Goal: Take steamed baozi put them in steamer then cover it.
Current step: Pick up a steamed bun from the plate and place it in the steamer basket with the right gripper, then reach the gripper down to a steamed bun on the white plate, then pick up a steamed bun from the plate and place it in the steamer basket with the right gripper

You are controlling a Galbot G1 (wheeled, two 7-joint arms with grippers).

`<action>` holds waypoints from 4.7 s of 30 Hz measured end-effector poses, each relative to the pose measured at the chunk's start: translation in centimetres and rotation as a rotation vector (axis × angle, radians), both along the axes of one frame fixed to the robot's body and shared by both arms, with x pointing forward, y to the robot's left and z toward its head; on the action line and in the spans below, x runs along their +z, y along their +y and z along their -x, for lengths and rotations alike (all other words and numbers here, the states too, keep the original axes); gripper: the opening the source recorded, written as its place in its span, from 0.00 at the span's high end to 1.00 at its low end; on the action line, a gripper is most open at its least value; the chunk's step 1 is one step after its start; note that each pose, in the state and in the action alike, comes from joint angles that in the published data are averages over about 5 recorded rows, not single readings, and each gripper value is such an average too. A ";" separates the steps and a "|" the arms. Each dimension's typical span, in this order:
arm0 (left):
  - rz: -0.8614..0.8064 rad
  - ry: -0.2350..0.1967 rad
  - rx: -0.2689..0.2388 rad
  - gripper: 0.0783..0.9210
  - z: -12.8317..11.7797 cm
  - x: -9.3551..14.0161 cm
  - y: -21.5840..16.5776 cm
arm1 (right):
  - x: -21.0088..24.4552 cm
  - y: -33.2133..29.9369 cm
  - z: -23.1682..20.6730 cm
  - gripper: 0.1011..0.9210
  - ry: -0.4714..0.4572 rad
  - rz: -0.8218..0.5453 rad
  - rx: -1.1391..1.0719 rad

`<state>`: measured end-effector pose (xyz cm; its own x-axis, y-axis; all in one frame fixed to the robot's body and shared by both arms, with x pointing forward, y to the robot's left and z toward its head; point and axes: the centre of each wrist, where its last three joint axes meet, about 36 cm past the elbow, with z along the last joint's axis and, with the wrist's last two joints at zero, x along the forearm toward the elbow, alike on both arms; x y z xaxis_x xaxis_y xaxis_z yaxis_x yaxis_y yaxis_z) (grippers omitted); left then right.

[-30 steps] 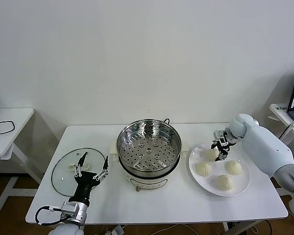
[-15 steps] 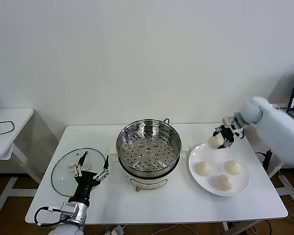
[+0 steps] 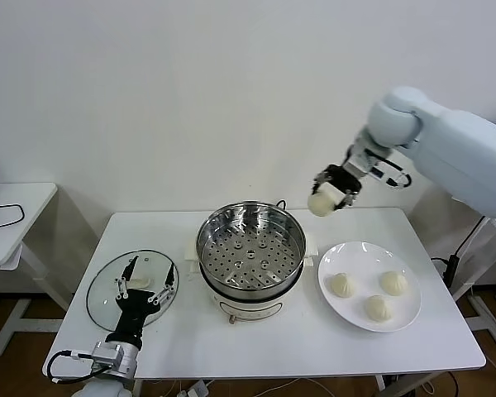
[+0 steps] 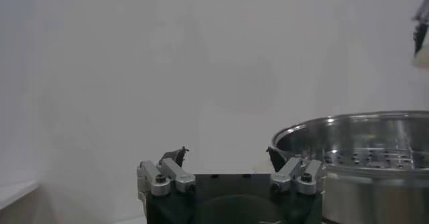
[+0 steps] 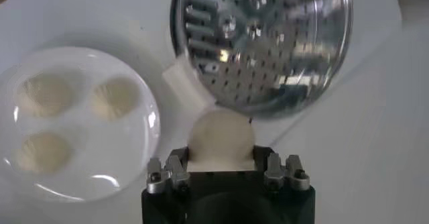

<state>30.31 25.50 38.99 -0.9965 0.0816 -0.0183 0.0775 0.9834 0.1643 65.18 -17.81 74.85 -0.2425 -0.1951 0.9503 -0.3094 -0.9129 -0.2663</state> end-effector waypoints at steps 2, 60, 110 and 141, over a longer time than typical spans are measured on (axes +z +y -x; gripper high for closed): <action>-0.002 0.001 0.003 0.12 0.0 0.0 0.3 | 0.0 2.1 0.2 0.32 -0.009 0.024 0.066; -0.016 0.034 0.052 0.12 0.3 -0.9 3.6 | -5.4 2.2 -4.3 0.12 -0.001 -0.020 0.009; -0.008 0.039 0.047 0.12 0.5 -1.5 2.7 | -27.8 -17.1 1.6 0.12 0.351 -0.150 -1.122; -0.005 0.038 0.045 0.12 0.4 -1.6 2.5 | -26.8 -17.5 1.6 0.28 0.347 -0.181 -1.141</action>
<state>29.94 28.02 37.36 -0.9991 0.0368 0.0204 0.0397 0.9851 0.1672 63.55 -35.34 48.03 -0.0995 -0.1721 0.9800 -0.9941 -0.0253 -0.1053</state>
